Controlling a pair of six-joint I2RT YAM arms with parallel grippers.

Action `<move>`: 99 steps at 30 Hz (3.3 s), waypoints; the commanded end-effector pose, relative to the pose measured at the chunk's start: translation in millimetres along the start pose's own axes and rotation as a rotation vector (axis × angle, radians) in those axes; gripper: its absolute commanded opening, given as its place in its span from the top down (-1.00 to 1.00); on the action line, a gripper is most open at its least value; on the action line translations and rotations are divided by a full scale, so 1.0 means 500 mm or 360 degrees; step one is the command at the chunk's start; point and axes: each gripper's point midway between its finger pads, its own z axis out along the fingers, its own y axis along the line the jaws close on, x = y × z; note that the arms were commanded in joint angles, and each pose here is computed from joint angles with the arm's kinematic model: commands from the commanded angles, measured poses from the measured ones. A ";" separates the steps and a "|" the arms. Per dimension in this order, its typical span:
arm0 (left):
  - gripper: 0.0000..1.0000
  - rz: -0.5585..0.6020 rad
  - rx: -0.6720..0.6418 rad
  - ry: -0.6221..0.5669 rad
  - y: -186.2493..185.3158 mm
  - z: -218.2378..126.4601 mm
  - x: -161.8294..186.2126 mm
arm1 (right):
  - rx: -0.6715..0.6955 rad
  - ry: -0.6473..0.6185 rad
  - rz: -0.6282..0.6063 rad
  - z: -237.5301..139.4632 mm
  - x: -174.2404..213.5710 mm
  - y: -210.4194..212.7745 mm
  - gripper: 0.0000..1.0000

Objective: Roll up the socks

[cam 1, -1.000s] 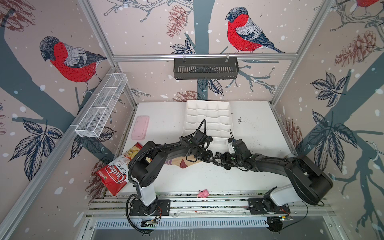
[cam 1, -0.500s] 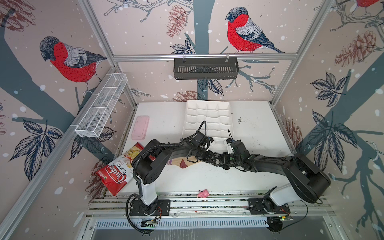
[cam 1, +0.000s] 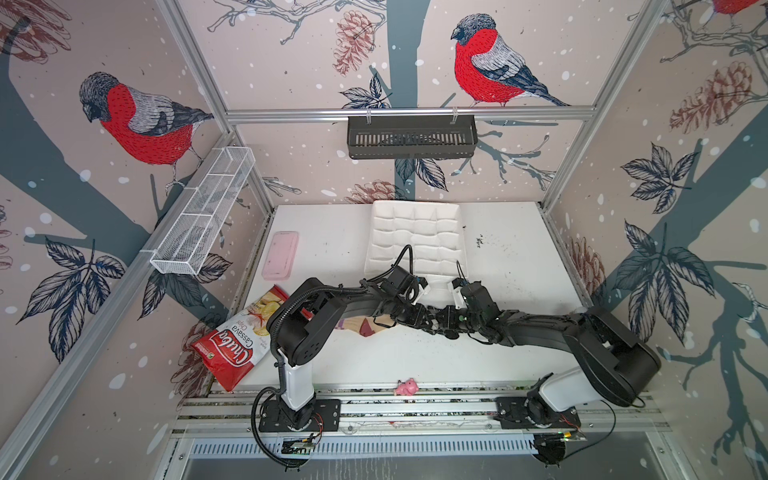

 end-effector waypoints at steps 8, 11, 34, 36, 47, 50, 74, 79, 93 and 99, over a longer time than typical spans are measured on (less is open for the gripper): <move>0.90 -0.0003 0.0021 0.0023 -0.006 0.002 -0.001 | 0.0016 0.0096 0.0049 -0.006 0.041 -0.007 0.81; 0.99 -0.0027 -0.0038 0.0070 0.008 -0.001 0.017 | 0.0023 0.0083 0.0040 -0.017 0.041 -0.007 0.80; 1.00 0.0054 -0.0353 0.0277 0.029 -0.037 0.052 | 0.0068 0.0034 -0.0059 -0.056 0.014 -0.019 0.53; 1.00 0.0056 -0.0370 0.0282 0.028 -0.037 0.053 | 0.0068 0.0050 -0.0051 -0.050 0.022 -0.024 0.56; 1.00 0.0068 -0.0431 0.0142 0.006 -0.065 0.011 | 0.0112 0.0153 0.0037 -0.056 0.111 -0.062 0.63; 1.00 0.0064 -0.0416 0.0136 0.004 -0.062 0.010 | 0.0135 0.0152 0.0040 -0.061 0.120 -0.067 0.64; 1.00 0.0374 -0.1285 0.0263 -0.014 -0.041 0.020 | 0.0088 0.0087 0.0024 -0.064 0.102 -0.049 0.66; 1.00 0.0409 -0.1403 0.0277 -0.005 -0.016 0.036 | 0.0051 0.0069 0.0024 -0.064 0.094 -0.038 0.66; 1.00 0.0385 -0.1139 0.0225 -0.042 0.036 0.045 | -0.0176 -0.0092 0.0052 -0.119 0.039 0.032 0.53; 1.00 0.0374 -0.0994 0.0225 -0.065 0.042 0.044 | -0.0195 -0.0070 0.0088 -0.112 0.051 0.030 0.67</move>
